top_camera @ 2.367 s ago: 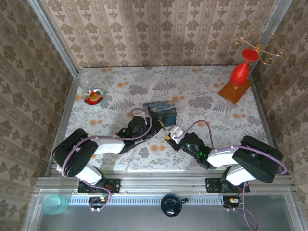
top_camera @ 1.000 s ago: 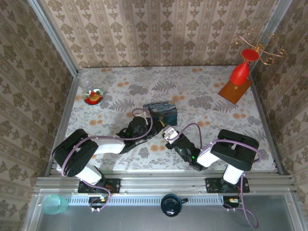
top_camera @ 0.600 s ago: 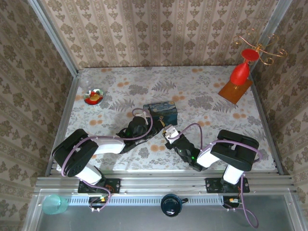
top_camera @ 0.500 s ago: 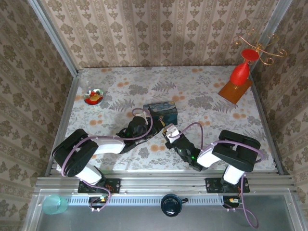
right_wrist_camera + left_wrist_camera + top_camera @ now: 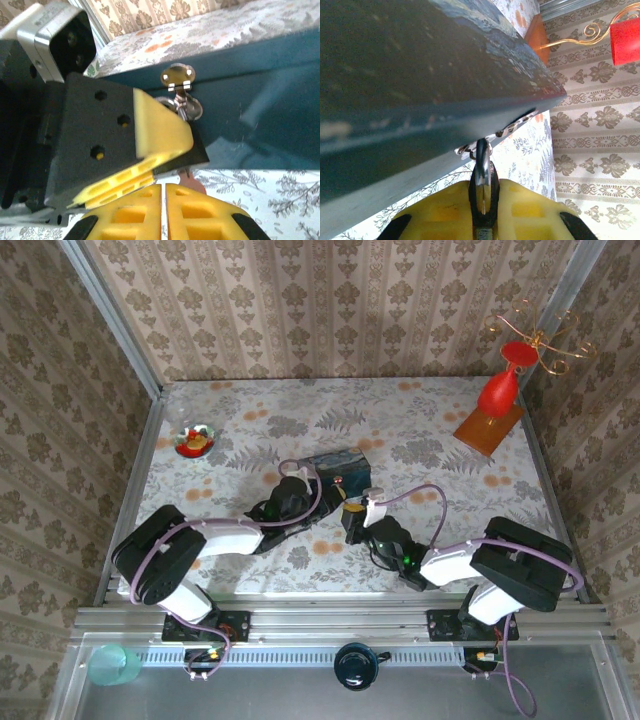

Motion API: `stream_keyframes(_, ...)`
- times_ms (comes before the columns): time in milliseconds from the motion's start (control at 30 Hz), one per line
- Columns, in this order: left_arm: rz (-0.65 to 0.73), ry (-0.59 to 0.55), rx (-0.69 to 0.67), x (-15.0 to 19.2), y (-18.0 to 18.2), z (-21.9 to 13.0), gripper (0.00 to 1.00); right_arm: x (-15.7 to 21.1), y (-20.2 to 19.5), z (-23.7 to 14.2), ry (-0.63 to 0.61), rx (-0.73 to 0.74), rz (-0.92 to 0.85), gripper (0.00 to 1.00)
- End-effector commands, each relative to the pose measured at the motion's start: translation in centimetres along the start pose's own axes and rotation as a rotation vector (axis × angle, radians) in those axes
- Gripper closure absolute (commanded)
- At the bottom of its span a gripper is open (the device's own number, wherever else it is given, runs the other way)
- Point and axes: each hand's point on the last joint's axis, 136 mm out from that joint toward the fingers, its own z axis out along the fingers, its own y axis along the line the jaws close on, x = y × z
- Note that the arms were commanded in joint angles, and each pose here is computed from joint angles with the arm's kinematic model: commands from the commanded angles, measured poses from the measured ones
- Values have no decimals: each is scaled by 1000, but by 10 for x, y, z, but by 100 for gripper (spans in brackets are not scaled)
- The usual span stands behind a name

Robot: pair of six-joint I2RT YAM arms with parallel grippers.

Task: Unlock a padlock with a key

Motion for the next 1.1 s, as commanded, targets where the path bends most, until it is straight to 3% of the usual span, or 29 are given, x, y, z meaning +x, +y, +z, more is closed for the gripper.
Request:
stream_keyframes(0,43,-20,40,-11,-21,3,100,4,-8,-4,17,5,87,88)
stream_keyframes(100,46,-20,44,-11,-26,1,100,-2,-5,-5,13,-11,20,85)
stream_keyframes(300,42,-24,28,-12,-24,-6,100,-7,-12,-7,8,38,-325,63)
stream_keyframes(467,32,-17,39,-10,-26,-7,100,-6,-2,-5,-24,-2,-526,57)
stream_keyframes(700,18,-12,40,-6,-21,-12,100,-7,-3,7,-27,40,-626,60)
stream_keyframes(1067,10,6,30,1,-13,-14,100,-4,-4,17,-32,60,-605,69)
